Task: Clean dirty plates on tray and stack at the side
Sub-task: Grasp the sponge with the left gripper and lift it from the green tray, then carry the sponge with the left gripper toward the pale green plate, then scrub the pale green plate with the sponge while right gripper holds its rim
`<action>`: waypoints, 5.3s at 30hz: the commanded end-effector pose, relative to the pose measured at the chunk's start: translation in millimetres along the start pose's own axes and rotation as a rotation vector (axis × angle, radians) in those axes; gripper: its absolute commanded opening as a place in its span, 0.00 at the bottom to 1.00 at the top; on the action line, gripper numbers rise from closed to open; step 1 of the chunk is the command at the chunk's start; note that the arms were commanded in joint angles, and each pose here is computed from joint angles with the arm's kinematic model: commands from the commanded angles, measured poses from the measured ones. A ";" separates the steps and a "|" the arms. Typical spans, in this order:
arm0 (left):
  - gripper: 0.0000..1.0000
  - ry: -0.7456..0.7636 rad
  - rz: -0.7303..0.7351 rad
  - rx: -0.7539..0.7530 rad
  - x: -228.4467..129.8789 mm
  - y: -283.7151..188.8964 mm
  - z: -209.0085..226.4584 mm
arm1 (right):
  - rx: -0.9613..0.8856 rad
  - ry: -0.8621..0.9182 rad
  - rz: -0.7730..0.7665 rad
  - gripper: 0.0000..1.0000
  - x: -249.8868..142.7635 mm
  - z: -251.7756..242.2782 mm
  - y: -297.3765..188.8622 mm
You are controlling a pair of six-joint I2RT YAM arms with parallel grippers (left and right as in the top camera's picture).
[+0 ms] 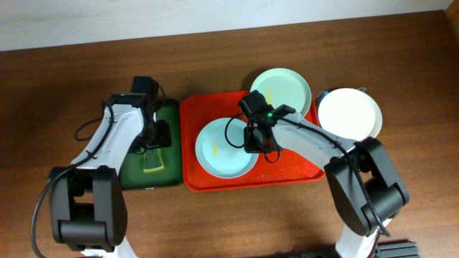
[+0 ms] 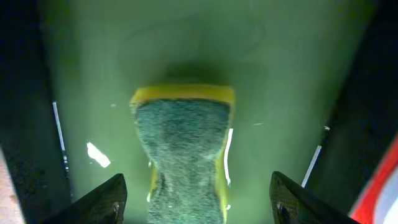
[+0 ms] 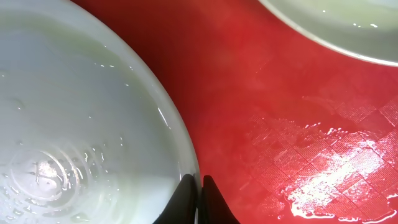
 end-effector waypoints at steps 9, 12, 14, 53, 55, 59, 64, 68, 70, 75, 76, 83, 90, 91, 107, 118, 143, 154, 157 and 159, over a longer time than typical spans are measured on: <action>0.45 -0.021 0.084 0.075 -3.7 32.4 6.2 | -0.025 0.013 0.003 0.04 -1.1 -4.4 4.7; 0.46 -0.025 0.085 0.076 -3.7 33.3 8.0 | -0.026 0.013 0.004 0.04 -1.3 -4.5 4.7; 0.46 -0.028 0.089 0.077 -5.5 36.6 9.4 | -0.026 0.013 0.004 0.04 -1.3 -4.5 4.7; 0.00 0.058 -0.174 -0.051 18.7 -79.5 8.8 | 0.204 0.129 0.138 0.04 3.9 -17.0 -0.5; 0.00 0.063 -0.154 -0.048 18.6 -74.1 7.3 | 0.188 0.129 0.131 0.04 4.3 -18.4 -0.1; 0.00 0.068 -0.129 -0.042 19.1 -65.8 5.2 | 0.182 0.129 0.129 0.08 4.4 -18.9 0.2; 0.00 0.068 -0.129 -0.042 19.1 -65.8 5.2 | 0.182 0.129 0.129 0.33 4.4 -19.1 0.2; 0.00 0.068 -0.130 -0.043 19.1 -65.8 5.0 | 0.182 0.129 0.128 0.35 4.5 -19.0 0.2; 0.00 0.068 -0.130 -0.042 19.2 -65.8 5.2 | 0.166 0.128 0.121 0.35 4.9 -20.4 0.6; 0.00 0.068 -0.131 -0.043 19.3 -65.8 4.9 | 0.160 0.128 0.119 0.34 5.0 -21.0 0.9; 0.00 0.068 -0.133 -0.044 19.7 -65.9 4.8 | 0.161 0.129 0.120 0.34 5.0 -20.9 0.9; 0.00 0.099 -0.141 -0.052 17.3 -67.3 -6.9 | 0.162 0.128 0.117 0.18 3.1 -21.7 4.3; 0.00 0.131 -0.144 -0.053 16.7 -67.6 -9.8 | 0.166 0.128 0.121 0.04 2.0 -21.4 7.1; 0.00 0.157 -0.148 -0.052 16.9 -67.8 -10.9 | 0.167 0.128 0.121 0.04 2.0 -21.3 7.1; 0.00 0.273 -0.090 -0.283 -1.2 -49.8 -93.2 | 0.261 0.123 0.147 0.04 1.3 -12.4 5.0; 0.00 0.274 -0.066 -0.157 -9.0 11.1 -143.6 | 0.258 0.124 0.152 0.04 0.9 -12.6 6.8; 0.00 0.249 -0.068 -0.263 8.5 -18.0 -131.9 | 0.260 0.123 0.149 0.04 1.3 -12.4 6.8; 0.00 0.333 0.079 -0.554 -47.0 26.8 -174.3 | 0.261 0.123 0.146 0.04 1.8 -12.2 6.8; 0.00 0.321 0.002 -0.509 -29.2 -9.4 -169.1 | 0.261 0.123 0.146 0.04 1.9 -12.2 6.8; 0.00 0.303 -0.074 -0.430 -20.4 -26.5 -157.2 | 0.261 0.123 0.146 0.04 1.8 -12.2 6.8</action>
Point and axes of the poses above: each gripper's point midway between its finger pads, its own y axis out along the fingers, its own z axis along the line the jaws close on, x = y × z, the point moved 8 cm from there along -y, back along the fingers, and after that the axes turned 3 degrees about -y, right-handed, at the moved point
